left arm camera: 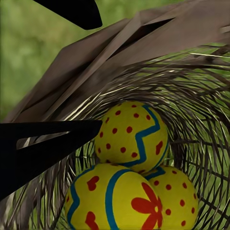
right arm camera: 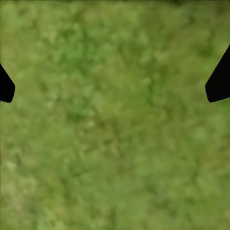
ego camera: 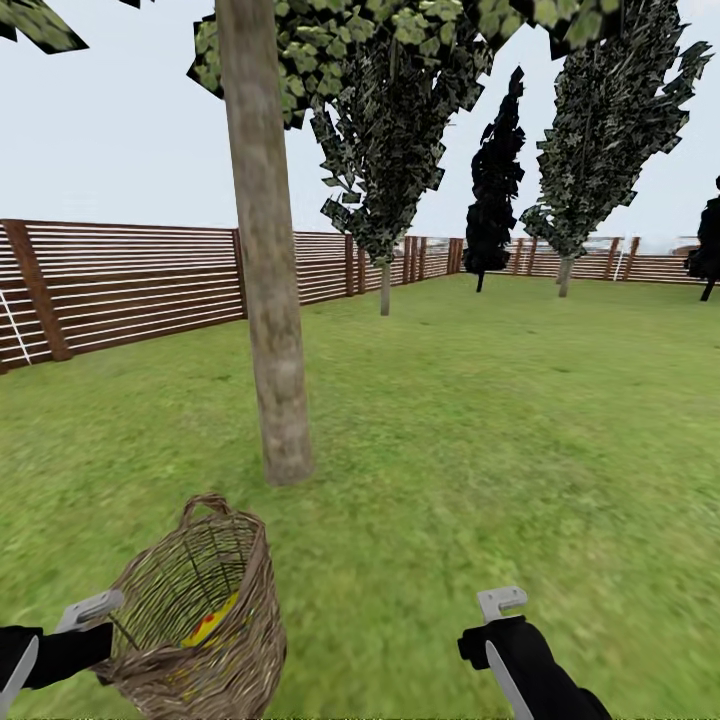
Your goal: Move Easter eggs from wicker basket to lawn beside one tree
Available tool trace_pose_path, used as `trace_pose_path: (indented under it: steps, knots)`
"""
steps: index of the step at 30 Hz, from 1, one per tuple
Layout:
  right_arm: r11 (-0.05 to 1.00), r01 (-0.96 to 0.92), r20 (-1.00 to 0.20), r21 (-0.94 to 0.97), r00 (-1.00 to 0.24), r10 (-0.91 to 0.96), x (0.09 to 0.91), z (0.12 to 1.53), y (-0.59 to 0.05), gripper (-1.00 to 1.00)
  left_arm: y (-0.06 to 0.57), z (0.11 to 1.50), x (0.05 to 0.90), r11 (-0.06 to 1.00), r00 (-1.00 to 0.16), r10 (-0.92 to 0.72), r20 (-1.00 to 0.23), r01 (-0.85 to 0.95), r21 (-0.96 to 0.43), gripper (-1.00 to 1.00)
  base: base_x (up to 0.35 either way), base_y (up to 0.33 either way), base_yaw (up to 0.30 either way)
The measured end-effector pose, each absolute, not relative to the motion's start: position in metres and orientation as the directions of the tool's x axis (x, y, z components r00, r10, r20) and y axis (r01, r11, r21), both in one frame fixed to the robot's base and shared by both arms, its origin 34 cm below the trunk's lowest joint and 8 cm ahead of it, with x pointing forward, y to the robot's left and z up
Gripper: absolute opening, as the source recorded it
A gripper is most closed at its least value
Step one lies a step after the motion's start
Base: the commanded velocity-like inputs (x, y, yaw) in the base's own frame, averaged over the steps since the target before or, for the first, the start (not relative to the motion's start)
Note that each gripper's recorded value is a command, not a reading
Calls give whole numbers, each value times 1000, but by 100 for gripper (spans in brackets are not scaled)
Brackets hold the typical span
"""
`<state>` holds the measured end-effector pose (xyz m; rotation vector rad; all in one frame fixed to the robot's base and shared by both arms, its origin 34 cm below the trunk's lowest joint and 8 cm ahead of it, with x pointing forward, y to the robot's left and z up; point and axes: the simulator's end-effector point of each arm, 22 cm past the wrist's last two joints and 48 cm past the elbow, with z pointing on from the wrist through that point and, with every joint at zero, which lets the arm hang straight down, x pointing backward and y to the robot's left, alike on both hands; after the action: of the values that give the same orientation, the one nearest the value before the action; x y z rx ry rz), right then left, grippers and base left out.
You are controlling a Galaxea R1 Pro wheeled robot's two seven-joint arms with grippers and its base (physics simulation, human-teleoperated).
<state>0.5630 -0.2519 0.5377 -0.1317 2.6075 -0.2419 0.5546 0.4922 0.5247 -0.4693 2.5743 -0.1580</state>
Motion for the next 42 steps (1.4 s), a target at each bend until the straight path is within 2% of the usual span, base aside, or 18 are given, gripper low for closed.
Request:
trace_pose_path:
  steps: [42]
  knots:
    - [979, -48, -485, -201, -863, -142, 547, 461, -252, 100, 484, 446, 541, 933, -809, -357, -466, -293, -208, -100, 0, 0, 0]
